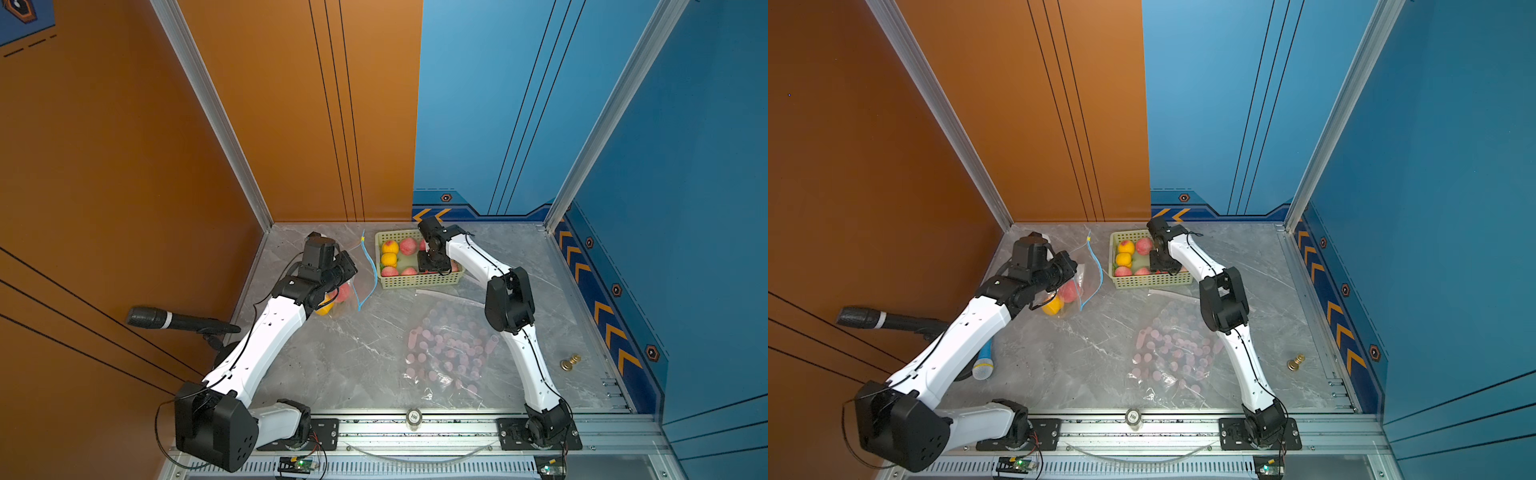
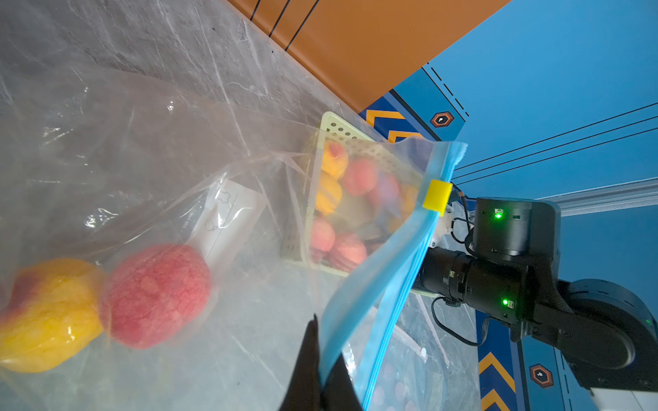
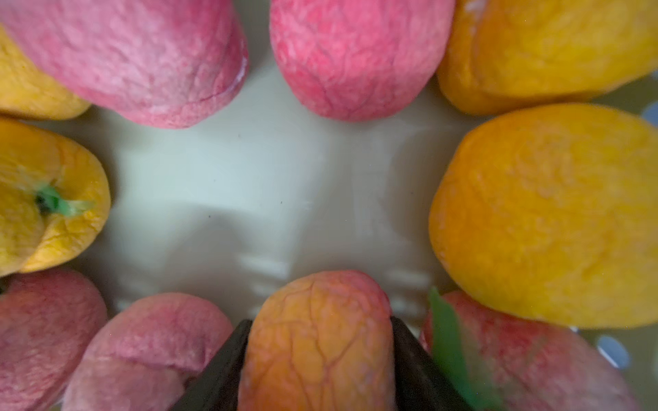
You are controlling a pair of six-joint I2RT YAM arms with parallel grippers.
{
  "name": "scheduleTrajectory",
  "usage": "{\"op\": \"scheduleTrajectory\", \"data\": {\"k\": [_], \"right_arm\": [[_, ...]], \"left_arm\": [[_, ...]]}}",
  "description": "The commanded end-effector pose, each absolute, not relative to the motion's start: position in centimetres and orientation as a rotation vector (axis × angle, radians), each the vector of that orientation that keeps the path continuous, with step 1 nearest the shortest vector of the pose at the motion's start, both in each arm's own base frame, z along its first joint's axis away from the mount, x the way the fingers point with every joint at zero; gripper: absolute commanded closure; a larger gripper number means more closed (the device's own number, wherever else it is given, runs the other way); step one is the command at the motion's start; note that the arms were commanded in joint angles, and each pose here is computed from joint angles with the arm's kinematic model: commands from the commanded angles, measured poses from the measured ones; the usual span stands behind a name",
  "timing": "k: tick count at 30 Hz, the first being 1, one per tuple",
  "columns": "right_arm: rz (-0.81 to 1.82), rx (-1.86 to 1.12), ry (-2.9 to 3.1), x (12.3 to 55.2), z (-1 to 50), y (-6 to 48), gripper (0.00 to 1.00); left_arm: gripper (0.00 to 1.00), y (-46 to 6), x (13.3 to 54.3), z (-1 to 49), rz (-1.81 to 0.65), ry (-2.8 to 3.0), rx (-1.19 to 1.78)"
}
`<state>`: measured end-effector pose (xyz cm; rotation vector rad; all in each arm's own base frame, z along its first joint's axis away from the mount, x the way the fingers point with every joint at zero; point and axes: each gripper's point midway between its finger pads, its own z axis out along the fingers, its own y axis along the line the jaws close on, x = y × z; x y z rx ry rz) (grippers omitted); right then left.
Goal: Place the peach in a zip-top bag and seal the zipper
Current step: Pick up the peach from the basket, then place the peach in the zipper food storage bag.
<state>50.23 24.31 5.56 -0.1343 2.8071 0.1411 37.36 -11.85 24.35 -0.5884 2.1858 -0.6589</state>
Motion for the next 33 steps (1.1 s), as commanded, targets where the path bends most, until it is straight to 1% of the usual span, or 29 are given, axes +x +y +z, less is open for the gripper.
{"op": "scheduleTrajectory", "data": {"k": [1, 4, 6, 13, 22, 28, 33], "right_arm": [[0.132, -0.151, 2.803, 50.2, 6.6, 24.0, 0.49], [0.161, -0.163, 2.759, 50.4, 8.8, 24.4, 0.56], [0.187, -0.174, 2.722, 50.3, 10.8, 24.8, 0.58], [0.325, -0.220, 2.570, 49.0, 17.7, 27.0, 0.62], [0.617, -0.316, 2.341, 44.4, 26.4, 31.6, 0.66], [0.823, -0.393, 2.210, 40.9, 29.5, 36.4, 0.66], [0.925, -0.478, 2.186, 37.9, 29.6, 40.7, 0.66]], "left_arm": [[1.00, -12.0, 37.3, 23.8, -0.663, 2.203, -0.587], [1.00, -12.1, 37.3, 23.9, -0.663, 2.201, -0.586], [1.00, -12.1, 37.3, 23.8, -0.662, 2.204, -0.585], [1.00, -12.2, 37.4, 23.9, -0.662, 2.204, -0.583], [1.00, -12.6, 37.6, 24.1, -0.671, 2.204, -0.577], [1.00, -13.0, 37.8, 24.2, -0.677, 2.207, -0.569], [1.00, -13.0, 37.8, 24.5, -0.681, 2.200, -0.566]]}}
